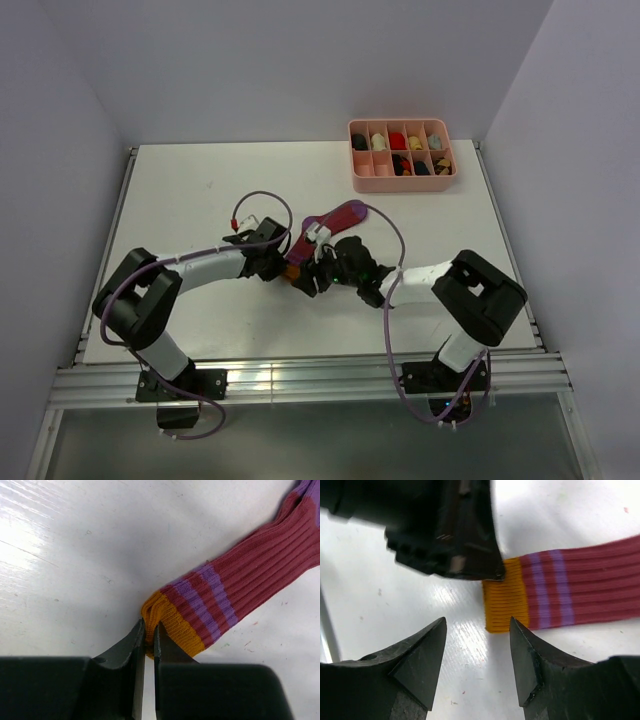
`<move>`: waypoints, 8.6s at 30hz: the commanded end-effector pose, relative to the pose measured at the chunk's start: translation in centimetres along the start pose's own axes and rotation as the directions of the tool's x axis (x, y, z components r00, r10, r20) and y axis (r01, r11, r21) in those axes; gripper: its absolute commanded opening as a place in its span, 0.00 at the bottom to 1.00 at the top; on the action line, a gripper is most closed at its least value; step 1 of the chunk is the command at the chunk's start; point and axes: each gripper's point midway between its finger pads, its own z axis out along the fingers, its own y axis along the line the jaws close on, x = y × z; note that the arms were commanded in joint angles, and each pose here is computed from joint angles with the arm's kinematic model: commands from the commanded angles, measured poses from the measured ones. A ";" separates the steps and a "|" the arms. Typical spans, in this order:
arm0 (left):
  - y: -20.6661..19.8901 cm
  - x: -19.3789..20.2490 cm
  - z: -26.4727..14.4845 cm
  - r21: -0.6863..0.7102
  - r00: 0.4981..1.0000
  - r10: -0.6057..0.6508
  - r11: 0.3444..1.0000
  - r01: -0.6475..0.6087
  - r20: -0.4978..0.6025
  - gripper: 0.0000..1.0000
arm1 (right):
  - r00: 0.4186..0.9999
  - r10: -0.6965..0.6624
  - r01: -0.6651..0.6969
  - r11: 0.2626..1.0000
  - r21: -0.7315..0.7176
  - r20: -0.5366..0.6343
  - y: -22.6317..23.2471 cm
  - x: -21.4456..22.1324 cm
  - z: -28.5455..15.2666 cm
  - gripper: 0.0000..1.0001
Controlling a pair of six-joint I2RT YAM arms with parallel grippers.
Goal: Roll the socks
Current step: Roll the sock at the center of the board.
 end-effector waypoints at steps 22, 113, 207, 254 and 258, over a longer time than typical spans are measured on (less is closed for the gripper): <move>-0.7 -0.5 -0.8 0.013 0.992 0.027 1.000 -0.025 -0.122 0.00 | 0.889 -0.457 0.445 0.852 0.276 -0.024 -0.3 1.8 4.4 0.54; -0.2 -3.9 -5.2 0.535 0.954 -0.181 0.845 0.025 0.240 0.28 | 0.708 0.660 -0.706 0.677 -0.209 -0.253 -3.5 1.3 4.4 0.00; -2.1 -2.1 -1.1 0.208 0.991 -0.109 0.970 0.123 -0.079 0.45 | 0.710 0.644 -0.698 0.696 -0.167 -0.284 -3.9 1.8 4.5 0.00; -4.6 -3.7 -3.0 0.318 0.984 -0.142 0.932 0.171 -0.112 0.41 | 0.706 0.648 -0.702 0.693 -0.163 -0.285 -4.0 1.9 4.5 0.00; -4.7 -3.4 -2.8 0.318 0.981 -0.143 0.931 0.177 -0.128 0.41 | 0.707 0.648 -0.702 0.694 -0.162 -0.284 -4.0 1.9 4.6 0.00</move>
